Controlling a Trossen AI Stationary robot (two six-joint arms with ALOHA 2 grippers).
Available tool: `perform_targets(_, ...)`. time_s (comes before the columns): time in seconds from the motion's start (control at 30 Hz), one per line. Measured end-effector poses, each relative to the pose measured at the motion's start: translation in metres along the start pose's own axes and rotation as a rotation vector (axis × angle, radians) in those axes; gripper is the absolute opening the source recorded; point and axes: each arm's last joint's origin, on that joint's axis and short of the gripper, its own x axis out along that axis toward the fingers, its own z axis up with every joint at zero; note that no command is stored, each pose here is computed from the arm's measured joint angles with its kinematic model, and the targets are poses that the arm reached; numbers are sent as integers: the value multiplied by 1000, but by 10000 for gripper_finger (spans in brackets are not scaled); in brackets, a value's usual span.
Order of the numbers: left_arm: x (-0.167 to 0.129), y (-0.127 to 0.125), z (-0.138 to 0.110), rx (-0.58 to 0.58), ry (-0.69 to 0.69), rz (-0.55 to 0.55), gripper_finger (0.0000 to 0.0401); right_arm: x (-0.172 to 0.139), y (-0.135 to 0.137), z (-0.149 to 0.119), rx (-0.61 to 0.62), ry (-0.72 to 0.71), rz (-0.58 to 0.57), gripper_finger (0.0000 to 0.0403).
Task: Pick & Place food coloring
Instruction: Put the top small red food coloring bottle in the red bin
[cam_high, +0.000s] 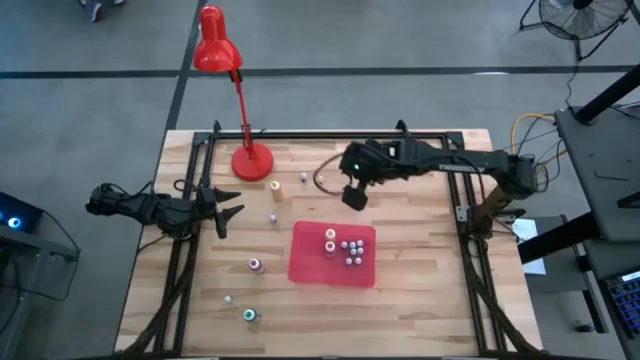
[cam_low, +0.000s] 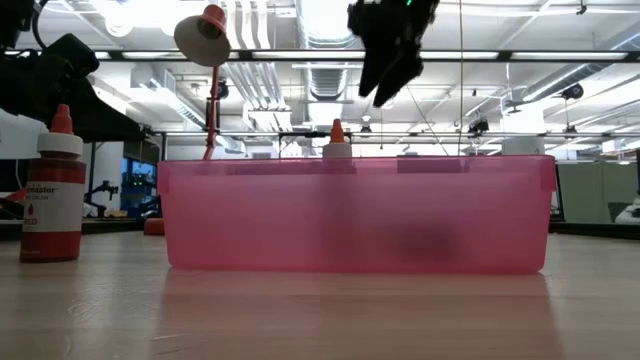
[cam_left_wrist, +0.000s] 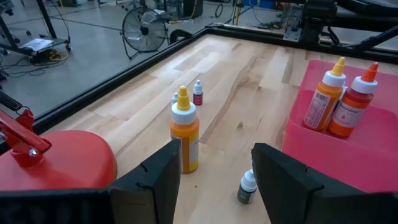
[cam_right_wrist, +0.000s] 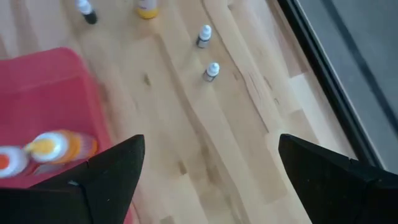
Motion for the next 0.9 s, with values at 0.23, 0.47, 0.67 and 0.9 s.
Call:
perform_targets(0.23,0,0,0,0,0,0,170,40,-26,20,16,43,-2,364)
perform_targets(0.47,0,0,0,0,0,0,170,78,-40,45,73,48,48,364)
perform_targets(0.67,0,0,0,0,0,0,170,113,-43,60,90,78,92,364)
perform_targets(0.9,0,0,0,0,0,0,170,142,-43,65,85,138,110,364)
